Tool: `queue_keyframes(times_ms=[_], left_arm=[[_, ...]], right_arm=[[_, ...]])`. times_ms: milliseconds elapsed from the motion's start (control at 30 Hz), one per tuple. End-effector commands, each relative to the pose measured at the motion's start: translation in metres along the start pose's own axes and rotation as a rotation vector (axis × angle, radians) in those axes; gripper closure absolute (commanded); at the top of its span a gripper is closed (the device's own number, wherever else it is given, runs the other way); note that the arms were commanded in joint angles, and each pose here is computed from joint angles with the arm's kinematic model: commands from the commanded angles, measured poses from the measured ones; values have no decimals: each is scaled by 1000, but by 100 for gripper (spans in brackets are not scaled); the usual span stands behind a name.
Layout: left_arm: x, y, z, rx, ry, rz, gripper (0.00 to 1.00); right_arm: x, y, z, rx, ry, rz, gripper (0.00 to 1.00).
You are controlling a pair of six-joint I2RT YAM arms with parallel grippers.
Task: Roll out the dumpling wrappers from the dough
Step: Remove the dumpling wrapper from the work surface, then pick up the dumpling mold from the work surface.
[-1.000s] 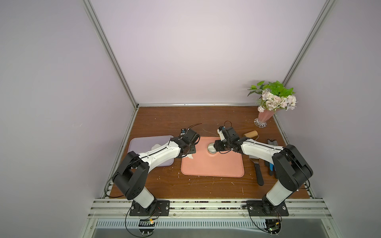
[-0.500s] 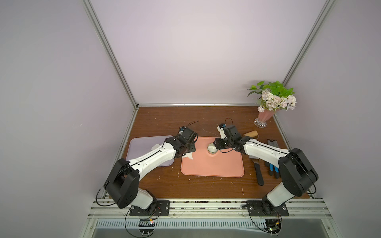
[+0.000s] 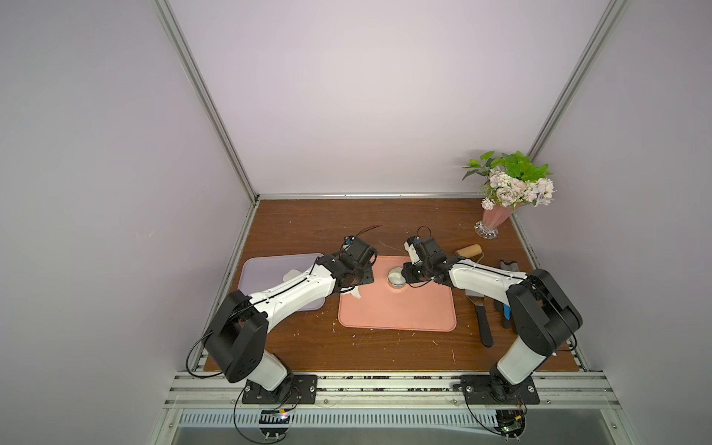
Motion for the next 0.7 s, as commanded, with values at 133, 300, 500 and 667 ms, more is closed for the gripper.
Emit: queue_keyframes(times_ms=[133, 300, 500, 667], left_arm=[[-1, 0, -6, 3, 19, 0, 43], [2, 2, -5, 8, 16, 5, 44], [2, 2, -7, 5, 27, 7, 44], [1, 1, -8, 6, 34, 7, 44]], right_arm=[[-9, -14, 6, -24, -6, -35, 85], [-29, -21, 9, -29, -14, -76, 90], [-46, -25, 10, -40, -7, -102, 92], [-55, -27, 9, -46, 9, -122, 92]])
Point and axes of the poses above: each gripper's point midway between its finger pads, its own x axis out along the fingers, its own z axis along the line the jaws close on, y = z × x, the point moved 8 cm from there along -x, back along the fingers, and after that the axes turned 8 degrees about -x, right-handed, at the moved point
